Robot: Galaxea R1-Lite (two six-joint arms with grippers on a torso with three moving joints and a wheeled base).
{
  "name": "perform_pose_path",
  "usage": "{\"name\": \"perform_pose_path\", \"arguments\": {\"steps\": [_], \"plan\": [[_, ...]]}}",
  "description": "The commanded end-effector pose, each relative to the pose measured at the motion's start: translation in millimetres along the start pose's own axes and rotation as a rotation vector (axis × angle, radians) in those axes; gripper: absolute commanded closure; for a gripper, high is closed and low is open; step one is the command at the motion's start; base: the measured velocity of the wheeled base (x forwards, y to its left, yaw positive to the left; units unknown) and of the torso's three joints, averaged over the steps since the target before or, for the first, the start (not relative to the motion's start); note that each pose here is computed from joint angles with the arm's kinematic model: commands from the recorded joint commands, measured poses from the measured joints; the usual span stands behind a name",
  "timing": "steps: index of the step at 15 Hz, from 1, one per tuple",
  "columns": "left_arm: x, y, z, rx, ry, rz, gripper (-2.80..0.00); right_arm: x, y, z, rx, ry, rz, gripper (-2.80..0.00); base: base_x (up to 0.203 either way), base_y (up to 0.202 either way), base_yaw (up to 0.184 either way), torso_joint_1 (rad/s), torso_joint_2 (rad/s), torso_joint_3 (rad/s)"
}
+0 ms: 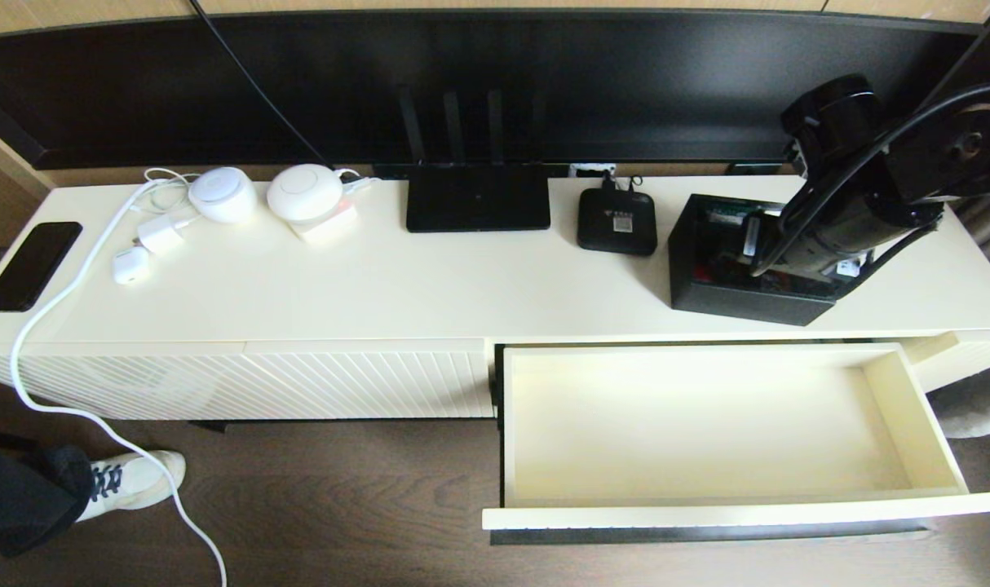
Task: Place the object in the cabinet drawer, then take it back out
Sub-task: Put the storage box in the drawer
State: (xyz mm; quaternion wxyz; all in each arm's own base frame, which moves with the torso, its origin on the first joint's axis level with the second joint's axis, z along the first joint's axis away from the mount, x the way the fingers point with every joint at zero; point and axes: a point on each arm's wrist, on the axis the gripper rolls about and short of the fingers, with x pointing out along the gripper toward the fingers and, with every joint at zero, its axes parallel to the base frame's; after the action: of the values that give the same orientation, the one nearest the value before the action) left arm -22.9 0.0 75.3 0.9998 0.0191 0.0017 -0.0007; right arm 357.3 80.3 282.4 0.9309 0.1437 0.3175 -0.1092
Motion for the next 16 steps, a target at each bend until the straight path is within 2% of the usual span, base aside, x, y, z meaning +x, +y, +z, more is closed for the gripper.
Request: {"name": "perform_pose_path", "arguments": {"steps": [1, 9, 10, 16], "plan": [[0, 0.0, 0, 0.000, 0.003, 0.000, 0.00, 10, 1, -4, -0.007, 0.017, -0.012, -2.80, 0.000, 0.000, 0.000, 0.000, 0.00, 0.000], [0, 0.0, 0, 0.000, 0.002, 0.000, 0.00, 26, 2, -8, -0.052, 0.019, -0.020, -2.80, 0.000, 0.000, 0.000, 0.000, 0.00, 0.000], [0, 0.0, 0, 0.000, 0.001, 0.000, 0.00, 28, 1, -9, -0.053, 0.022, -0.022, 0.00, 0.000, 0.000, 0.000, 0.000, 0.00, 0.000], [0, 0.0, 0, 0.000, 0.001, 0.000, 0.00, 29, 1, -10, -0.049, 0.004, -0.015, 0.00, 0.000, 0.000, 0.000, 0.000, 0.00, 0.000]]}}
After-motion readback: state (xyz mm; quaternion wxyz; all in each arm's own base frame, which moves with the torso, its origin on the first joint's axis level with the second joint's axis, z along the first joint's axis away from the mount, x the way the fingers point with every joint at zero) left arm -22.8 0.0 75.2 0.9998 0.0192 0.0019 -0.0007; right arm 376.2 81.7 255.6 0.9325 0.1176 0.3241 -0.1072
